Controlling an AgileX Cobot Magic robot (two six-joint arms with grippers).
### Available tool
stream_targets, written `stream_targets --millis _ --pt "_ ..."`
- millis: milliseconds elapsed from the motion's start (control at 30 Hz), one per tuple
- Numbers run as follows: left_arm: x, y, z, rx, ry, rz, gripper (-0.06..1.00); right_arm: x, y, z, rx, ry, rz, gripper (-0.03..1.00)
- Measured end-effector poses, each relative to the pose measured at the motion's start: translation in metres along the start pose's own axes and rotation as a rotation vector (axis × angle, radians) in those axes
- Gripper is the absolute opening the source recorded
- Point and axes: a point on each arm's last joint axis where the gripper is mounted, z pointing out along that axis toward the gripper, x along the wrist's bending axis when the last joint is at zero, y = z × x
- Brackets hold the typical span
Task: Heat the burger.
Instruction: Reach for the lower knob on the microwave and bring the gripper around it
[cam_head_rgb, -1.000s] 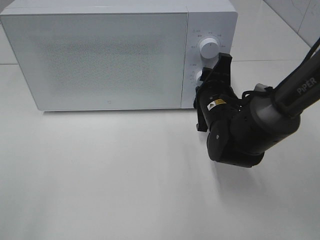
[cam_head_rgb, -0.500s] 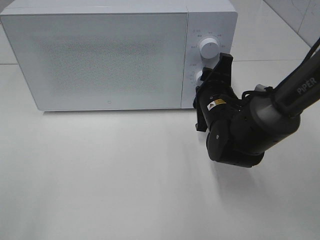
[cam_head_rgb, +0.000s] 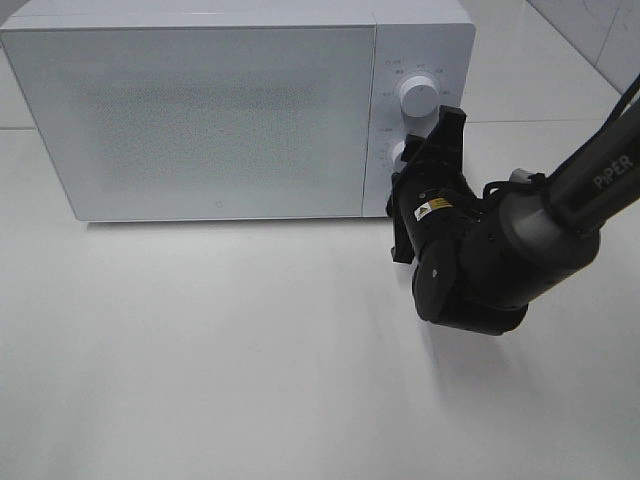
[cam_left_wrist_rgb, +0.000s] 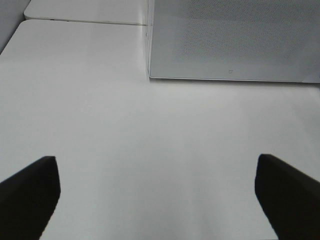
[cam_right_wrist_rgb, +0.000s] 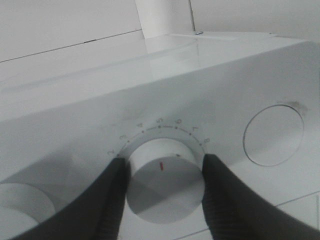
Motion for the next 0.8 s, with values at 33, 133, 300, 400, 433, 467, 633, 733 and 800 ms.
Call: stream_targets --millis 33,133,300,400,433,467,633,733,800 --pt "0.0 0.0 0.0 0.0 0.0 0.0 0.98 0.0 0.0002 0.0 -0.002 0.0 -0.001 0.42" --pt "0.0 0.0 0.0 0.0 0.0 0.0 0.98 0.0 0.0005 0.0 -0.005 0.0 -0.001 0.42" --pt "0.0 0.0 0.0 0.0 0.0 0.0 0.98 0.0002 0.0012 0.0003 -0.017 0.0 -0.003 0.42" --pt "0.0 0.0 0.0 0.0 0.0 0.0 0.98 0.0004 0.0013 0.0005 -0.024 0.0 -0.016 0.42" --pt "0.0 0.0 0.0 0.0 0.0 0.0 0.98 0.0007 0.001 0.0006 -0.03 0.0 -0.02 0.42" --pt "0.0 0.0 0.0 0.0 0.0 0.0 0.98 0.0007 0.001 0.0006 -0.03 0.0 -0.02 0.42" --pt "0.0 0.0 0.0 0.0 0.0 0.0 0.98 0.0006 0.0006 0.0004 -0.046 -0.002 -0.04 0.43" --pt "0.0 0.0 0.0 0.0 0.0 0.0 0.98 0.0009 0.0004 0.0007 -0.051 -0.003 -0.046 0.46" --pt "0.0 0.0 0.0 0.0 0.0 0.0 0.98 0.0004 0.0013 0.0006 -0.06 -0.008 -0.067 0.51"
